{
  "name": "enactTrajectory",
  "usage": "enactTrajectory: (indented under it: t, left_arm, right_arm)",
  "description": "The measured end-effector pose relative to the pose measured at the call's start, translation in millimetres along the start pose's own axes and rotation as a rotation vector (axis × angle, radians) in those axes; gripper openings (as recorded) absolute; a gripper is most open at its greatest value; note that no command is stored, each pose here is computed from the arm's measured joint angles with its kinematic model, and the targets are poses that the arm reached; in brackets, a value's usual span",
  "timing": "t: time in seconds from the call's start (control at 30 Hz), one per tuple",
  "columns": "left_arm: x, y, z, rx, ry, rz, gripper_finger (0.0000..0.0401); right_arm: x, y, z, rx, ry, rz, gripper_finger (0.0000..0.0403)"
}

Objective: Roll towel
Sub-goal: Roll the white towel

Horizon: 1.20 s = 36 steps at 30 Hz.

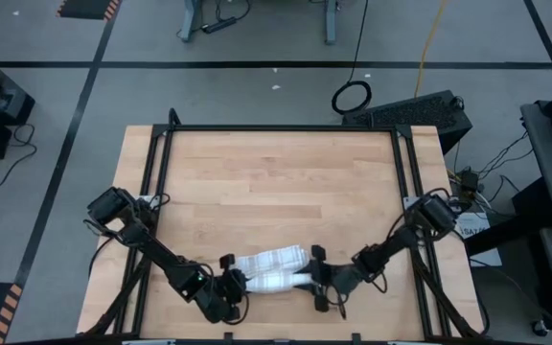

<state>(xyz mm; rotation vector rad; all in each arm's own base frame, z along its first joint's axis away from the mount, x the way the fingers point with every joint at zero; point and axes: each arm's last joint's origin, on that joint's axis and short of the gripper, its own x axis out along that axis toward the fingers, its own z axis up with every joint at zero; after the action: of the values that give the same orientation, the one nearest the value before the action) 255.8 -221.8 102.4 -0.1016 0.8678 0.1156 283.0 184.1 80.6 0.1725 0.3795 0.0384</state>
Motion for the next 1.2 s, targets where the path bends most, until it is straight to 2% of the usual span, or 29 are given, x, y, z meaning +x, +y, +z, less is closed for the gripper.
enactTrajectory:
  t: [0.13, 0.23, 0.37, 0.47, 0.63, 0.77, 0.87, 1.03, 1.2]
  left_arm:
    - [-0.3, 0.9, -1.1, 0.006, 0.009, 0.009, 0.0125]
    - [-2.9, -0.5, -2.5, -0.058, 0.011, 0.006, 0.0125]
    - [-13.4, -1.2, -5.2, -0.183, 0.007, 0.034, 0.0143]
    - [-24.5, -3.2, -7.7, -0.207, 0.002, 0.033, 0.0174]
    - [-44.8, -7.8, -8.3, -0.13, -0.03, 0.01, 0.0228]
    - [-61.9, -3.9, -8.9, -0.064, -0.037, 0.046, 0.0252]
    - [-73.9, -0.2, -8.8, -0.045, -0.041, 0.068, 0.0259]
    - [-86.2, -7.9, -9.4, -0.052, -0.178, 0.072, 0.026]
    - [-90.9, -21.8, -19.0, 0.067, -0.318, 0.098, 0.026]
  right_arm:
    - [8.2, -11.7, 5.6, 0.15, 0.067, 0.123, 0.0081]
    - [11.1, -16.5, 7.8, 0.228, 0.094, 0.166, 0.0049]
    - [12.7, -18.8, 8.9, 0.311, 0.101, 0.151, 0.0049]
    - [14.0, -21.7, 9.5, 0.385, 0.109, 0.135, 0.0059]
    - [15.9, -26.6, 11.5, 0.453, 0.12, 0.135, 0.0065]
    - [17.3, -30.7, 12.3, 0.497, 0.145, 0.155, 0.0055]
    - [18.1, -32.7, 12.5, 0.543, 0.151, 0.148, 0.0056]
    - [19.5, -36.6, 13.1, 0.612, 0.158, 0.126, 0.0056]
    - [19.9, -37.6, 12.9, 0.647, 0.148, 0.096, 0.0056]
